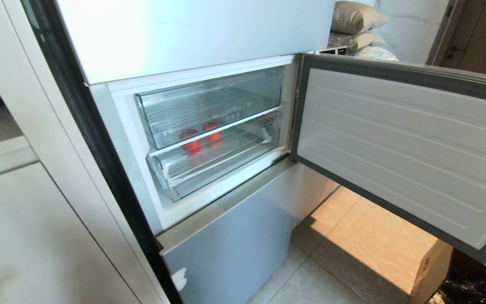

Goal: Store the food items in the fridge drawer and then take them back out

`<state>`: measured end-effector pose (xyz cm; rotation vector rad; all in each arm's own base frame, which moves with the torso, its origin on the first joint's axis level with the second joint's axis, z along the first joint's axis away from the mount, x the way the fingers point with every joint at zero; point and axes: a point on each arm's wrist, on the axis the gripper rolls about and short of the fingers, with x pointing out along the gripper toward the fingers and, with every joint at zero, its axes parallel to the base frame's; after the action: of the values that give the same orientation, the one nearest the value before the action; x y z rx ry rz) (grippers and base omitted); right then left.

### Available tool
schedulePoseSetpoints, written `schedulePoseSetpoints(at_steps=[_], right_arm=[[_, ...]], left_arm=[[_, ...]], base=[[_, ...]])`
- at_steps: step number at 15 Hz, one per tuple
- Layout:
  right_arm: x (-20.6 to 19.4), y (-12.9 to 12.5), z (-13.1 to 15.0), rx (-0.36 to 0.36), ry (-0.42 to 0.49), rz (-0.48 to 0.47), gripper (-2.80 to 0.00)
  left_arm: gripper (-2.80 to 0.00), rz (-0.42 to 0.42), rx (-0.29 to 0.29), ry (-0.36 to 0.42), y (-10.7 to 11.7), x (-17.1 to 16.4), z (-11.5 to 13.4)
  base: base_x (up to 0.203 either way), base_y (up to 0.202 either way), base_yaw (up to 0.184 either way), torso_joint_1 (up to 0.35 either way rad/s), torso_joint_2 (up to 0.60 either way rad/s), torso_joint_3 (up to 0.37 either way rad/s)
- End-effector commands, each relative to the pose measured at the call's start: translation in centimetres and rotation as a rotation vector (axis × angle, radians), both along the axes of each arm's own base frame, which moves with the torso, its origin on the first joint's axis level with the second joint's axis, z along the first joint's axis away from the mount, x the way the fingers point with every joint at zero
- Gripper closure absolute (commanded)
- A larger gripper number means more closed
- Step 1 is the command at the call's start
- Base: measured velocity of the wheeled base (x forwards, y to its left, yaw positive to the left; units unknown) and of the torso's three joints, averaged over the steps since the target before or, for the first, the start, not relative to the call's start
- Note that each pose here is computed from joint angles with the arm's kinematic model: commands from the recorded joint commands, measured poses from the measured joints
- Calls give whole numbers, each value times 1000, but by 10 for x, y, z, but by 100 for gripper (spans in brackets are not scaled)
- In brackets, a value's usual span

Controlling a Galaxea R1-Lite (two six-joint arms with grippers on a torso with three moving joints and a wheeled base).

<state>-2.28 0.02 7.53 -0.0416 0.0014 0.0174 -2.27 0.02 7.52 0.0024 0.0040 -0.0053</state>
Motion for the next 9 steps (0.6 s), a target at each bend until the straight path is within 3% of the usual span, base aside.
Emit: schedulePoseSetpoints(at_steps=[1,5,9], right_arm=[[0,0,0,4,1,-5,0],[0,0,0,34,1,-10,0],[0,0,0,36,-3,-10,0]], left_arm=[[0,1,-1,1,0,0,0],[0,1,0,1,0,0,0],[0,0,0,1,0,0,0]], base=[[0,0,0,0,0,0],[0,0,0,0,0,0],[4,-6,142,0,3,4]])
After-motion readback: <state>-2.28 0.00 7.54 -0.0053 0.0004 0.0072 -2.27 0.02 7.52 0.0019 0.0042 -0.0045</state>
